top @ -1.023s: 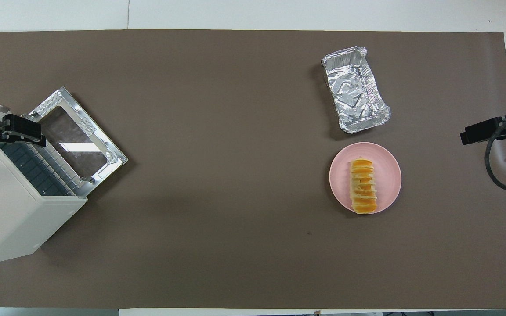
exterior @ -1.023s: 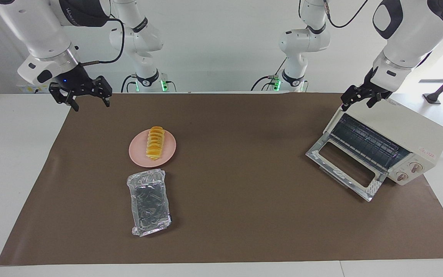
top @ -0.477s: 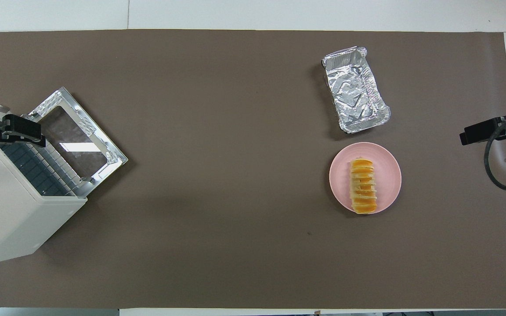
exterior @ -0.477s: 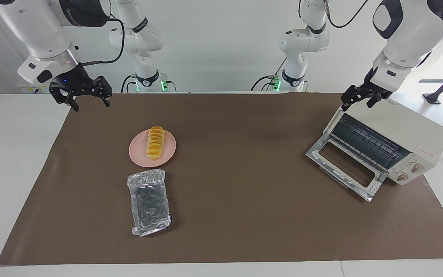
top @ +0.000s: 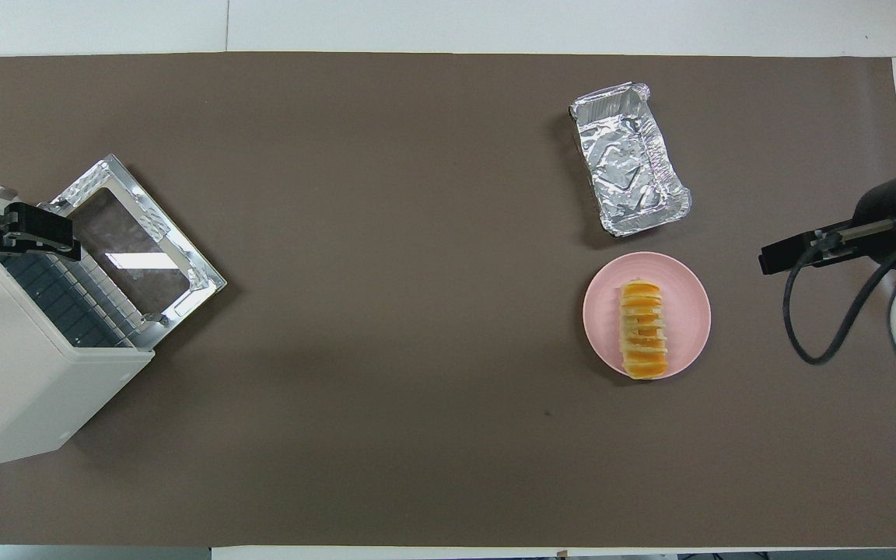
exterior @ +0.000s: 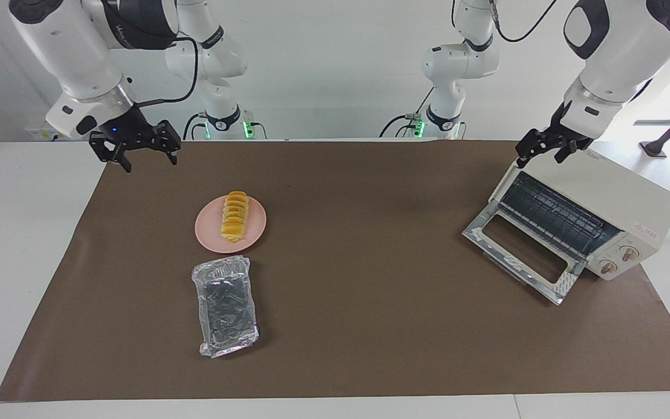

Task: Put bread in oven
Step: 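Reach the right gripper down to the orange bread on the pink plate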

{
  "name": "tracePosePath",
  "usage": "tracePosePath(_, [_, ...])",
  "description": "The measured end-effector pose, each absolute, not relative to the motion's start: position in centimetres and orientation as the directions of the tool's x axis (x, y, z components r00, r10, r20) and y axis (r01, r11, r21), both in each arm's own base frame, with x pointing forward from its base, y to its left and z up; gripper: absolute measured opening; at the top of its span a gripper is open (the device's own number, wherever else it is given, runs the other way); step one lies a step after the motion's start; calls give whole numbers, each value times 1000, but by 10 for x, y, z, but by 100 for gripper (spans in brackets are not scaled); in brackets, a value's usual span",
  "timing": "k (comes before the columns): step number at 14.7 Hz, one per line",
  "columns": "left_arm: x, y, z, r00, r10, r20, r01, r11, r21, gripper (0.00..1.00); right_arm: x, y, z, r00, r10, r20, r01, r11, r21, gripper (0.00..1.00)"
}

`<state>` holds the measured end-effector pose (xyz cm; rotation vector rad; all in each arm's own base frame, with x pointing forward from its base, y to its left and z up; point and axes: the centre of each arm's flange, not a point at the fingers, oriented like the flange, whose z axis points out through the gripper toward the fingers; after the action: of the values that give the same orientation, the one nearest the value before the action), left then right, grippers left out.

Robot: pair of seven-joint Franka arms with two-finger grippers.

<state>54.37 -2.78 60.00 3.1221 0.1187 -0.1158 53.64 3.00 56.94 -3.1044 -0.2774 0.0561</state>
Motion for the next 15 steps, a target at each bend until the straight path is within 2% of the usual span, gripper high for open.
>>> tracePosePath(4, [544, -28, 600, 994, 75, -75, 76, -997, 12, 100, 505, 79, 516, 990, 139, -22, 139, -990, -21, 100])
tracePosePath(12, [544, -28, 600, 994, 75, -75, 76, -997, 12, 100, 476, 84, 380, 994, 104, 31, 104, -994, -19, 100])
tracePosePath(15, [544, -28, 600, 994, 75, -75, 76, -997, 12, 100, 467, 98, 342, 993, 106, 61, 107, -994, -21, 100])
